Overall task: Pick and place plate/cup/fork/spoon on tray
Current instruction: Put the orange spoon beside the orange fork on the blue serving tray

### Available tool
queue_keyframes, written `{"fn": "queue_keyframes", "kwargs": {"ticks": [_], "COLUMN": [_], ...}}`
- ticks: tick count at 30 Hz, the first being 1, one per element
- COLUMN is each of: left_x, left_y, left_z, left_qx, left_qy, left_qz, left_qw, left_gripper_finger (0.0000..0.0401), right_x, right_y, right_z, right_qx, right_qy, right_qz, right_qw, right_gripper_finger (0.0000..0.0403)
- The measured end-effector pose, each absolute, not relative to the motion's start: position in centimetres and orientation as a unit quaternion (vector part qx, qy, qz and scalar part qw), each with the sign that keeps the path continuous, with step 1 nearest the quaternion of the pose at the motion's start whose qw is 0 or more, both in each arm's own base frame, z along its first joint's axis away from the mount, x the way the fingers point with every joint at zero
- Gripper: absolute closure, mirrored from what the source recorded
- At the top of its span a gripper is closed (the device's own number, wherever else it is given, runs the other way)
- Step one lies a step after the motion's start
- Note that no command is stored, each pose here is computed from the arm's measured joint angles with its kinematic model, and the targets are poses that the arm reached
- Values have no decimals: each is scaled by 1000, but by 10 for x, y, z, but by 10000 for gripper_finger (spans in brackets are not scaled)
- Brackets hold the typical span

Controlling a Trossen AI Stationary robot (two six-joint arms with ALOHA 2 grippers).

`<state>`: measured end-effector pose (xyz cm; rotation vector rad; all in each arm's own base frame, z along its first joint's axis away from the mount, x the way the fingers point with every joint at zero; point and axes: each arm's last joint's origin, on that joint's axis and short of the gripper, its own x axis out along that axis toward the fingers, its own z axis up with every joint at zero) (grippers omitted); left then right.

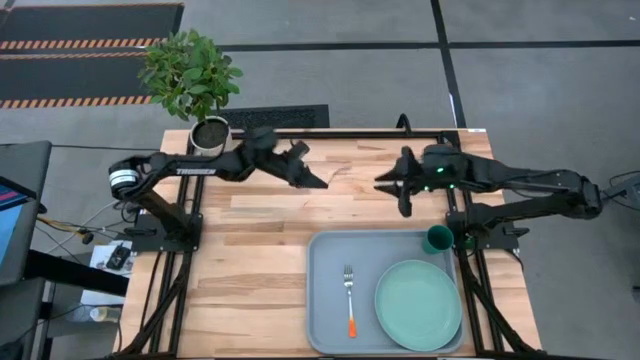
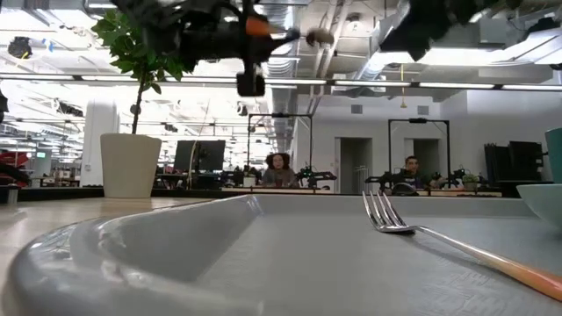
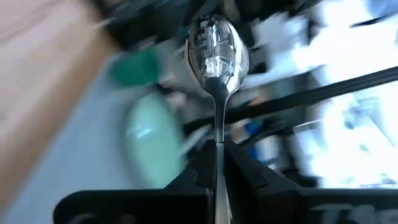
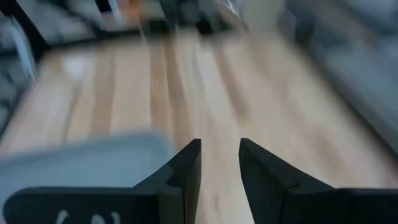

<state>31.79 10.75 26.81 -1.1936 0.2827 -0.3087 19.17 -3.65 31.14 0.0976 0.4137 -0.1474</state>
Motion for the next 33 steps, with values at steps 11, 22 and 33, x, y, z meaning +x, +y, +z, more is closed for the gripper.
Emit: {"fn": "queue_keyframes", "kwargs": {"ticks": [11,22,33], "left_x": [297,292,292], "left_y": [88,72,63], "left_z": [281,304,305], "left_qx": [-556,-486,-476], "left_qy": [-105,-181,-158], "left_qz": [-218,-293,-328], "left_qw": [795,803,800], "left_gripper_finger": [401,401,401], "right_x": [220,275,322], "right_y": [-49,-67,-78], "right_z": [349,375,400], "right_qx": [-1,-7,-1], "right_qy": [-33,-90,-92], "right_qz": [-84,-18,119], "right_qw": [996,996,989], "right_gripper_finger": [236,138,138]}}
